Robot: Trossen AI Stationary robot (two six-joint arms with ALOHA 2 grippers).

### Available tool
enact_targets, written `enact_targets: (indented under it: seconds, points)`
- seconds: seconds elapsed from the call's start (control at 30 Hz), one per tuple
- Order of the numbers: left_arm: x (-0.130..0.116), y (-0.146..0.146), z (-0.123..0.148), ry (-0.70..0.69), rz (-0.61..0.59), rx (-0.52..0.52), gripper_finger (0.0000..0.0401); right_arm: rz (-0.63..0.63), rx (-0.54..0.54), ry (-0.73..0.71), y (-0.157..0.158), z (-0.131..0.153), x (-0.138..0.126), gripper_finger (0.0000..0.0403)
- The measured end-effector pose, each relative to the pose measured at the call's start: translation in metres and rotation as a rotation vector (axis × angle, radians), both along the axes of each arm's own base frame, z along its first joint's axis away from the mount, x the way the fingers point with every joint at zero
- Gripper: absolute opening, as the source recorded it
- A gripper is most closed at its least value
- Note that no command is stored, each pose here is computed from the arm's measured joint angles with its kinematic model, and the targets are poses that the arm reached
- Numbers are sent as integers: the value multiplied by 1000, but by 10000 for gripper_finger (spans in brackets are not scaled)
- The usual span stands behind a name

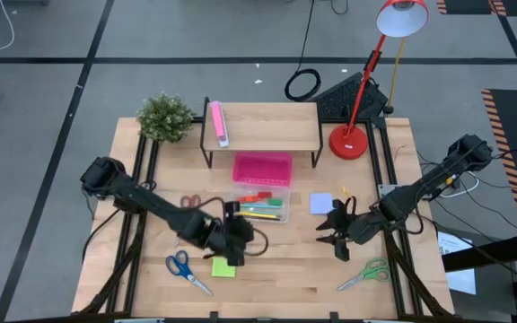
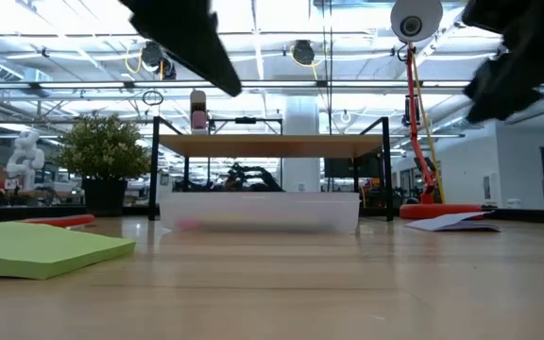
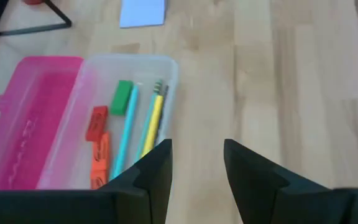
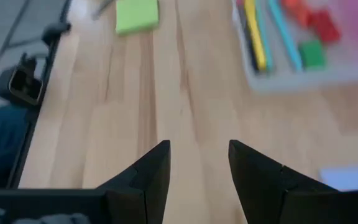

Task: Pack school essentials
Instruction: Put the green scissors into the supply box

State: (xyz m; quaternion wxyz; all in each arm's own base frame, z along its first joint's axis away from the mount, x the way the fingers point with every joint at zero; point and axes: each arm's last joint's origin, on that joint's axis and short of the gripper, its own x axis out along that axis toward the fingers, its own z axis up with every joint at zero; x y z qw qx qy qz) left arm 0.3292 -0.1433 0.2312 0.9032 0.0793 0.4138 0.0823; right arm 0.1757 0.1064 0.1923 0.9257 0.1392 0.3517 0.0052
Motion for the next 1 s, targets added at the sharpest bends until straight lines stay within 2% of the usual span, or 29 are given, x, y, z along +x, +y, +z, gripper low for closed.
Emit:
enact_targets:
  seconds: [0.17,0.33,0.63,0.77,1.0]
  points:
    - [-14,-25,-5,-26,0,-19,147,-12,30,198,13,14,-17,157]
    - [-26,-37,-14,-25,13,-25,147,24,65,429,32,26,-36,157]
    - [-27,-37,-20,-44,5,-33,147,85,101,800,68,10,-57,157]
    - [-26,-38,-21,-49,-4,-29,147,126,93,905,79,1,-66,157]
    - [-26,-38,-21,-50,-7,-28,147,202,3,942,91,-11,-77,157]
